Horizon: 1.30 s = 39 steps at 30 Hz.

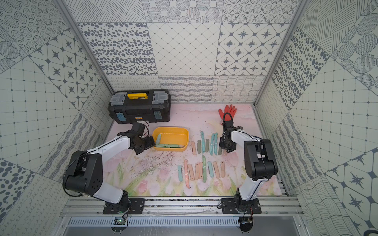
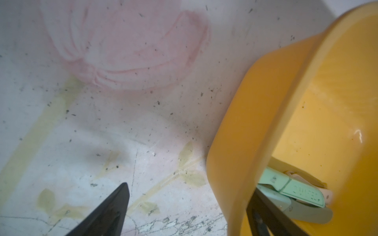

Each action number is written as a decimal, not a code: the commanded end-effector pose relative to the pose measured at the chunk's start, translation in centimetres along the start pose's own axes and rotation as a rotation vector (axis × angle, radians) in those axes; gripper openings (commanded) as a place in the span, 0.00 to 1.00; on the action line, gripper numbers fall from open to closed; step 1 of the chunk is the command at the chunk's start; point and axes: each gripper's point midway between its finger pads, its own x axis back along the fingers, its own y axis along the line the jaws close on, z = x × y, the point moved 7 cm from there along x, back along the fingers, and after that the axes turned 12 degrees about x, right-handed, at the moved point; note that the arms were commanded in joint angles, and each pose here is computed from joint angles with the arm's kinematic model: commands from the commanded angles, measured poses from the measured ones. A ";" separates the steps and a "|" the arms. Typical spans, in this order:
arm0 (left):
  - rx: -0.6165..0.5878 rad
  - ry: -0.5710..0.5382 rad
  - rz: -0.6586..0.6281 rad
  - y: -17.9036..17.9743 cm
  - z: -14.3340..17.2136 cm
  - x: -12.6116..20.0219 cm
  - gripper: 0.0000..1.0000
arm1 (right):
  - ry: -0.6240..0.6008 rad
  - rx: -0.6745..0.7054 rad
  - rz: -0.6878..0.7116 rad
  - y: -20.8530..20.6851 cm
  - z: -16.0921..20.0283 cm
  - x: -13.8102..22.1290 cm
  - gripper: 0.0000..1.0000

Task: Take the fruit knife out of the storage box
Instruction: Place the fruit knife at the center of the board.

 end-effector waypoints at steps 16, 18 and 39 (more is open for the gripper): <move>-0.153 -0.111 0.106 -4.4 -0.5 6.4 0.92 | -0.299 0.103 -0.059 3.3 -1.6 11.2 0.50; -0.188 -0.109 0.105 -5.6 -0.7 6.8 0.91 | -0.376 0.194 -0.073 5.5 -2.1 12.7 0.50; -0.395 -0.006 -0.202 -11.4 -0.4 -0.8 0.71 | -0.425 0.318 -0.281 12.7 -6.6 11.0 0.51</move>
